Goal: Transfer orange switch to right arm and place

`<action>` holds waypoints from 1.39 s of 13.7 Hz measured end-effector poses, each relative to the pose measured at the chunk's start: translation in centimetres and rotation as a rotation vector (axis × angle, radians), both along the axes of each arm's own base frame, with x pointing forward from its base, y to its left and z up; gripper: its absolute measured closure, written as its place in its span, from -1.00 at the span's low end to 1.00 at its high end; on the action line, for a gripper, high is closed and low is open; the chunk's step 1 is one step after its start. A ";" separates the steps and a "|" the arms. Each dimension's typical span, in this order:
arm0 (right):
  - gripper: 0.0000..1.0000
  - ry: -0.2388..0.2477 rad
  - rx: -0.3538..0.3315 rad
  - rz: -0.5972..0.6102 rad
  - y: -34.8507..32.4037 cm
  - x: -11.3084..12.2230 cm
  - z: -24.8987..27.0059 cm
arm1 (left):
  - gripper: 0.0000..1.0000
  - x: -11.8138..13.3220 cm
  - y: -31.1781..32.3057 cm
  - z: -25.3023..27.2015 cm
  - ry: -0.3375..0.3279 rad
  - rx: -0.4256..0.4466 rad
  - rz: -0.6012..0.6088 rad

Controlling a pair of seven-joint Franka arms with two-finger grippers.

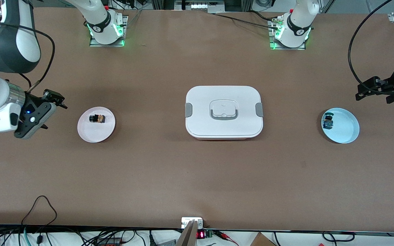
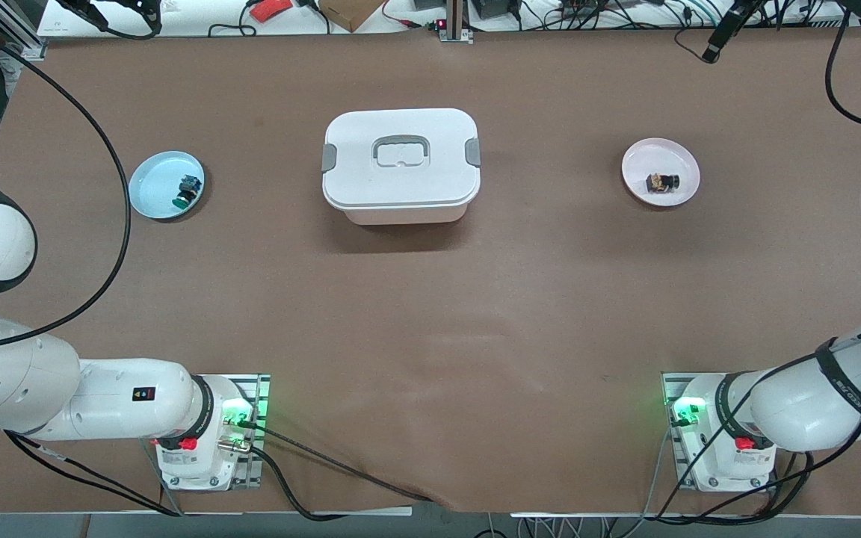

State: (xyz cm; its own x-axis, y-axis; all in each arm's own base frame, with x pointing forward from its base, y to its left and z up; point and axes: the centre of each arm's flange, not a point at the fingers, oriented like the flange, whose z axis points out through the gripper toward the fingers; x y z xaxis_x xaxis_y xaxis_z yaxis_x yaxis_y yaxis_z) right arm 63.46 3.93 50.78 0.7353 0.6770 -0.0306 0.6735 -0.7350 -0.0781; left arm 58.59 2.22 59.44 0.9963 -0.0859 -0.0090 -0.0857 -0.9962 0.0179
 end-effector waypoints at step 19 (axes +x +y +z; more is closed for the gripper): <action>-1.00 0.023 -0.056 -0.806 -9.4 -3.5 5.5 | -1.00 0.0 -0.6 0.1 -0.003 -0.001 -0.010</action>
State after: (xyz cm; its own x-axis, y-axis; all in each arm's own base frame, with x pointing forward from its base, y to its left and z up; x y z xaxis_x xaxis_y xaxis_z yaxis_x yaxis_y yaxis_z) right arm 59.93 -5.46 56.24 0.9955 -0.0642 -0.0695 -0.0667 -0.9972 -0.0340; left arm 58.62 1.67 59.59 0.9954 -0.0957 -0.0058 -0.0955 -0.9953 0.0182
